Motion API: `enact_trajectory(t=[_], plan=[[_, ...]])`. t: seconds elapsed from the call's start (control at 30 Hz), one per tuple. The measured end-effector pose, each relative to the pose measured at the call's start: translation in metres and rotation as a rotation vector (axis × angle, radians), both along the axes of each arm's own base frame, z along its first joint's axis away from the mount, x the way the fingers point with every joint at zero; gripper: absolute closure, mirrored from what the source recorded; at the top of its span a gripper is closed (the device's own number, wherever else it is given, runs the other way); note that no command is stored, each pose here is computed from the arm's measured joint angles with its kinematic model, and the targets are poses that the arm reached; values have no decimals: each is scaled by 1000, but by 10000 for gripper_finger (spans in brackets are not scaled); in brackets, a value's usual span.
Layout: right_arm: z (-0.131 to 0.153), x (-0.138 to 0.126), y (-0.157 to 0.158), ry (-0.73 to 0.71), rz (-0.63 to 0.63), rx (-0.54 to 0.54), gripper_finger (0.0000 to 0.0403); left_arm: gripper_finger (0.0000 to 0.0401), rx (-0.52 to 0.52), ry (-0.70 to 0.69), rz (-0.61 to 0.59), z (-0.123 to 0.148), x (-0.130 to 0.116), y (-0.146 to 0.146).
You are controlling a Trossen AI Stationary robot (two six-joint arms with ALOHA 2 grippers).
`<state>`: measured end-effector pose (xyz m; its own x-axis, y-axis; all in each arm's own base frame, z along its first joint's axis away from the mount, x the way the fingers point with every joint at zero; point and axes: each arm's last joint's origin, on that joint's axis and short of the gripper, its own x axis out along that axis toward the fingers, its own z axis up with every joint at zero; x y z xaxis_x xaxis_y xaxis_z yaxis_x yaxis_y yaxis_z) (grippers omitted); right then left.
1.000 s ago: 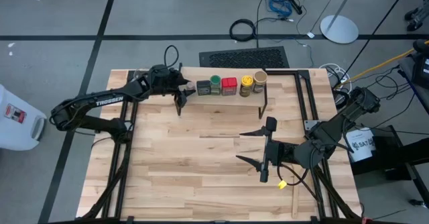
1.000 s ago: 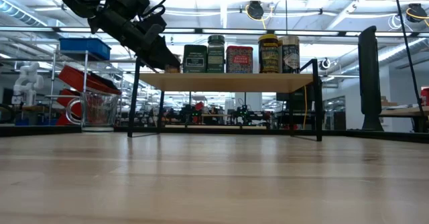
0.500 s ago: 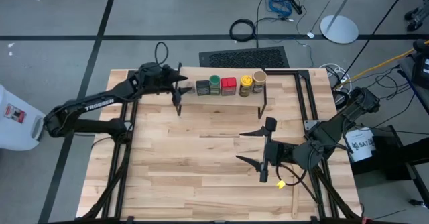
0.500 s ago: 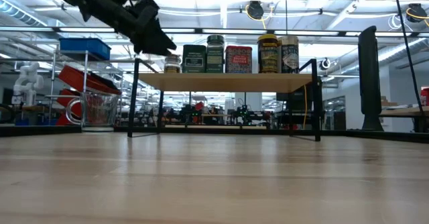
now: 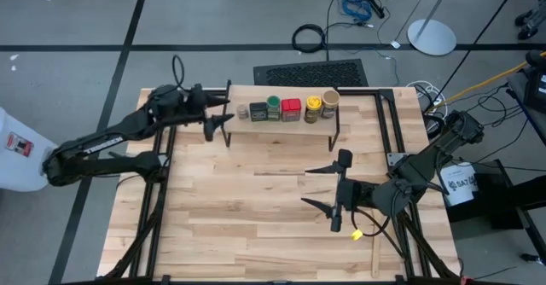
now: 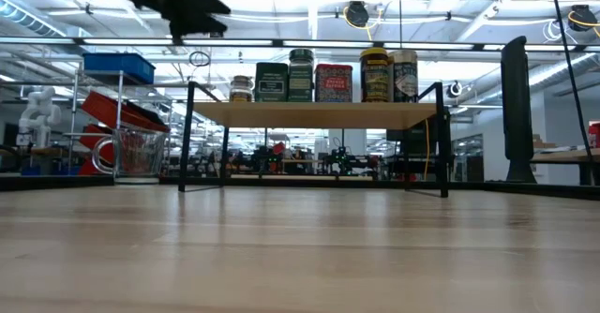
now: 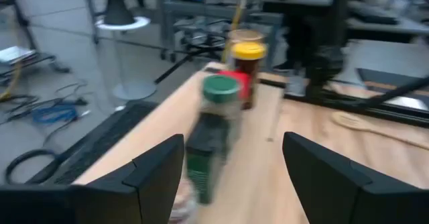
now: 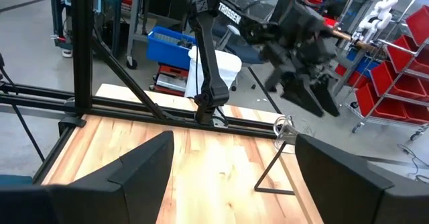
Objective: Shelf spices
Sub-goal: Return to Home Position
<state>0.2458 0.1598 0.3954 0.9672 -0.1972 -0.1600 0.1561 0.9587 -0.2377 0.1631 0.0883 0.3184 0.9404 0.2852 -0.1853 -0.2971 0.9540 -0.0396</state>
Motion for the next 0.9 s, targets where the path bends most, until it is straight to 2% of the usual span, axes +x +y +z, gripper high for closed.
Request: enact_trajectory(t=[0.2,0.43,0.6,0.77,0.9], plan=[[-7,-1,-2,54,-13,-2,104,138,-37,-20,-202,6,-8,-30],[-14,2,-12,110,-63,20,125,139,-60,-23,-364,8,-8,-60],[-17,3,-16,136,-85,25,146,139,-45,1,-364,6,-5,-75],[-21,2,-19,171,-97,23,166,142,-9,30,-312,2,-4,-86],[-26,-1,-20,210,-108,15,187,175,27,48,-289,0,-3,-95]])
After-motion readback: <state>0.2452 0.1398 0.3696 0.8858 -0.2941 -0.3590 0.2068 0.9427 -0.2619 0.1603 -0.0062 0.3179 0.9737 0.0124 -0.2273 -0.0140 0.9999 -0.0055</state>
